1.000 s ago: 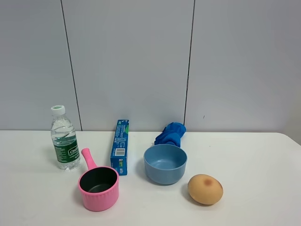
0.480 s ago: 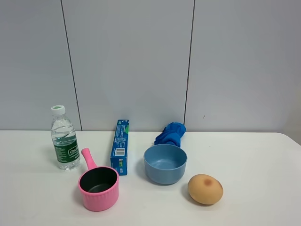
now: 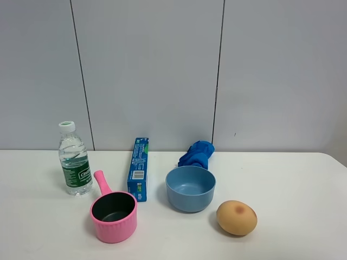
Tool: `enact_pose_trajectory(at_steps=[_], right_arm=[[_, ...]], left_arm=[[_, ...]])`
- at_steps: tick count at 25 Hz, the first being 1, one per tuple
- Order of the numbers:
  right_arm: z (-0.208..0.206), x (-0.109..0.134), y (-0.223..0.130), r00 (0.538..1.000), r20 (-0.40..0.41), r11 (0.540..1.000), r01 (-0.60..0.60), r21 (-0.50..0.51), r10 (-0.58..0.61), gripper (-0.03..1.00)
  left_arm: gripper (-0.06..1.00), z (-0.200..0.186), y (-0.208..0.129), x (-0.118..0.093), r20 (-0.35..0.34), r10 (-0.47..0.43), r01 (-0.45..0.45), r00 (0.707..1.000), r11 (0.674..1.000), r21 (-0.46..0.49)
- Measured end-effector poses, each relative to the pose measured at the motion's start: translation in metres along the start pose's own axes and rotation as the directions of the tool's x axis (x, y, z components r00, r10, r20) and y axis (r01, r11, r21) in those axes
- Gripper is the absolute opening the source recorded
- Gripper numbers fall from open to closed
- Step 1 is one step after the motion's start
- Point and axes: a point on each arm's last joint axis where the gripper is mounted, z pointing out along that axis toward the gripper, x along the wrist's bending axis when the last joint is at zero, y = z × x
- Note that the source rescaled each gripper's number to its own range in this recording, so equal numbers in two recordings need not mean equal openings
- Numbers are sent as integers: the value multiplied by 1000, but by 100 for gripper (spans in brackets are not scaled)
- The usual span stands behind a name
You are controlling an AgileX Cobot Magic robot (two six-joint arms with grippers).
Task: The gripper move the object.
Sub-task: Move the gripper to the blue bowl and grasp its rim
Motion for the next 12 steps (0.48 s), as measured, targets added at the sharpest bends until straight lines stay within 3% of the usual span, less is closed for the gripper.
enact_pose_trajectory(at_steps=[4,12], right_arm=[[32,6,39,989,-109,993,-97,61,104,78],[127,14,105,945,-274,960,-105,258,177,78]], left_arm=[[100,0,0,0,0,0,0,1000,1000,0],[100,0,0,0,0,0,0,1000,1000,0]])
